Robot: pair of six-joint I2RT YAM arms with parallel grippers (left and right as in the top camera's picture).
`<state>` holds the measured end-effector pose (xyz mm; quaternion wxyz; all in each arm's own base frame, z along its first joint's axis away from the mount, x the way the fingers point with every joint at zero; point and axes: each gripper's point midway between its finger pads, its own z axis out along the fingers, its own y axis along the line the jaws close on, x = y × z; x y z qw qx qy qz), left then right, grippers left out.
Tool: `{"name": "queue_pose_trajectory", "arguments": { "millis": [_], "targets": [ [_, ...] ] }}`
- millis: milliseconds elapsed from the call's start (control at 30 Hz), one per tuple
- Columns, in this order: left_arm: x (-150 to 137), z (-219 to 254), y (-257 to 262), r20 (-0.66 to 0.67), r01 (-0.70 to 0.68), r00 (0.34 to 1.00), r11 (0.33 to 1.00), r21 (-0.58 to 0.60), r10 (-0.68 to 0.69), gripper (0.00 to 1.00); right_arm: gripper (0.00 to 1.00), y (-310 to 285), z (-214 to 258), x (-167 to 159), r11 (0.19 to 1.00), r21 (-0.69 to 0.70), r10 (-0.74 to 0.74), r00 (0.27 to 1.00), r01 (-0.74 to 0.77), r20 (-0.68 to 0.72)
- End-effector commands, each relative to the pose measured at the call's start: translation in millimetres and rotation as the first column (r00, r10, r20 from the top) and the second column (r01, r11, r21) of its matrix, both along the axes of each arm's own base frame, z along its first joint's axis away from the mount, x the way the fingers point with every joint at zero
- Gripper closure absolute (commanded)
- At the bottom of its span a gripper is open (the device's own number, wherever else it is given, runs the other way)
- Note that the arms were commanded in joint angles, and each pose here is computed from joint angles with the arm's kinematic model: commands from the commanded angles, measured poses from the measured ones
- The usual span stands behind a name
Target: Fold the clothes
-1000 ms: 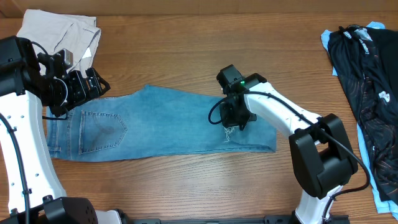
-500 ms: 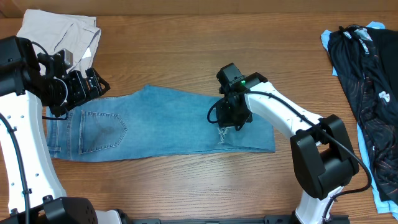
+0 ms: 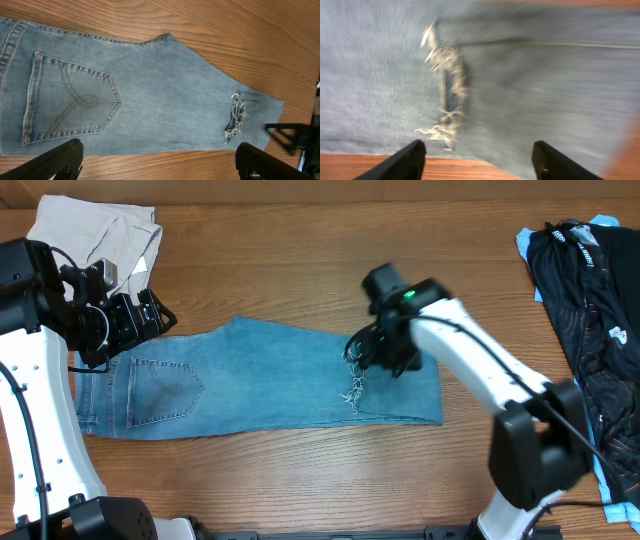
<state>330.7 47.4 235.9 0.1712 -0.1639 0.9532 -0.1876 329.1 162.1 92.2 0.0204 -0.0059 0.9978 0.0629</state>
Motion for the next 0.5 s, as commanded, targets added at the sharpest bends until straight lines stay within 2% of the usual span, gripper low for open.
{"name": "queue_pose_trajectory", "arguments": {
  "millis": [0,33,67,100,167,467],
  "targets": [
    [0.4,-2.7,-1.7,-0.007,0.019,1.0,1.0,0.007,-0.019,0.0,0.53,-34.7,27.1,15.5,0.998,-0.03,-0.05,0.996,0.052,0.073],
    [0.5,-2.7,-1.6,-0.006,0.019,1.0,1.0,0.007,-0.019,0.0,0.7,-41.6,24.9,14.2,0.998,-0.025,-0.051,0.997,0.053,0.056],
    [0.5,-2.7,-1.6,-0.006,0.019,1.0,1.0,0.007,-0.019,0.0,0.81,-46.3,20.8,11.7,0.999,-0.007,-0.048,0.998,0.048,0.035],
    [0.5,-2.7,-1.6,-0.006,0.019,1.0,1.0,0.007,-0.019,0.0,0.88,-48.7,17.1,8.6,0.999,0.013,-0.043,0.999,0.043,0.015],
    [0.5,-2.7,-1.6,-0.006,0.019,1.0,1.0,0.007,-0.019,0.0,0.96,-52.6,7.1,0.5,0.998,0.05,-0.036,0.999,0.038,-0.028],
    [-2.8,-3.7,-2.8,-0.021,0.02,1.0,1.0,0.001,-0.02,0.0,0.96,-49.8,-56.9,-31.6,0.98,0.192,-0.021,0.993,0.043,-0.112]
  ]
}}
